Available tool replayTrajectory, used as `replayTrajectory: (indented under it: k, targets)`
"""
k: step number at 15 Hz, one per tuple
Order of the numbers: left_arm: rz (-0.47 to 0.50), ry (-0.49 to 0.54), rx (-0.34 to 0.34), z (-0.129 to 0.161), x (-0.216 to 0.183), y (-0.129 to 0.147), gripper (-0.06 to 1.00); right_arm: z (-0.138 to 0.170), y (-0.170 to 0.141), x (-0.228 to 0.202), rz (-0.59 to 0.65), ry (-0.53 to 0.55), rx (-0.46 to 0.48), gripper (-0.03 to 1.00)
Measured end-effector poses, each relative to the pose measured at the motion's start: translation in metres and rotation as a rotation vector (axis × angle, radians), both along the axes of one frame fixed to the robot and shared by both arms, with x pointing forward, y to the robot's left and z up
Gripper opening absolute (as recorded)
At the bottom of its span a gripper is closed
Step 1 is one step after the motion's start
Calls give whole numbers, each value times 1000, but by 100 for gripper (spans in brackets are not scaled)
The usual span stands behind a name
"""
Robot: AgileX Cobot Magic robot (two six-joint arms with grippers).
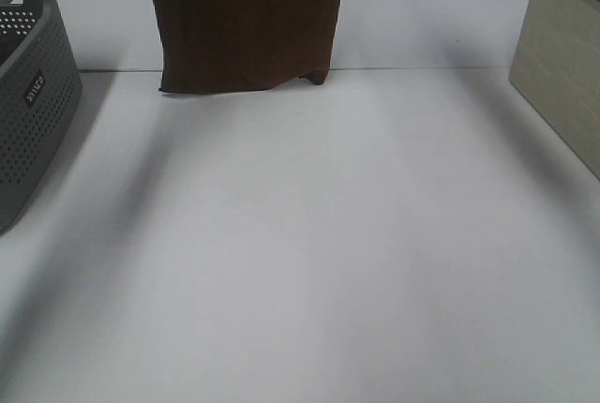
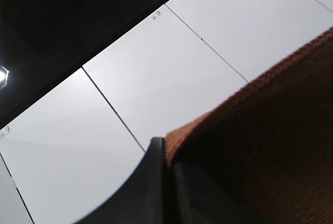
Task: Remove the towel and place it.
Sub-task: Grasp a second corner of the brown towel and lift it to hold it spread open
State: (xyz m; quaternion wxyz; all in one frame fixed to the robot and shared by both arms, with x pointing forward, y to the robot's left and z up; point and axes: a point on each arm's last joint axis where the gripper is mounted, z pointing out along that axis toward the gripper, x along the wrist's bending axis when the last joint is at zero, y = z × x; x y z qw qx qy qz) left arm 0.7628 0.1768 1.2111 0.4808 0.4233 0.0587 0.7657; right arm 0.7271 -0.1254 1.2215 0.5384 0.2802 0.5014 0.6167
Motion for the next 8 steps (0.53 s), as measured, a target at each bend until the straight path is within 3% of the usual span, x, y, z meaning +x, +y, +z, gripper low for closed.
replayTrajectory:
  k: [4, 8]
  targets:
    - [-18, 107, -20, -6, 5, -1, 0, -2, 0, 1, -2, 28, -8, 1]
    - [-62, 418, -212, -25, 14, -11, 0, -18, -2, 3, 1, 259, -50, 1]
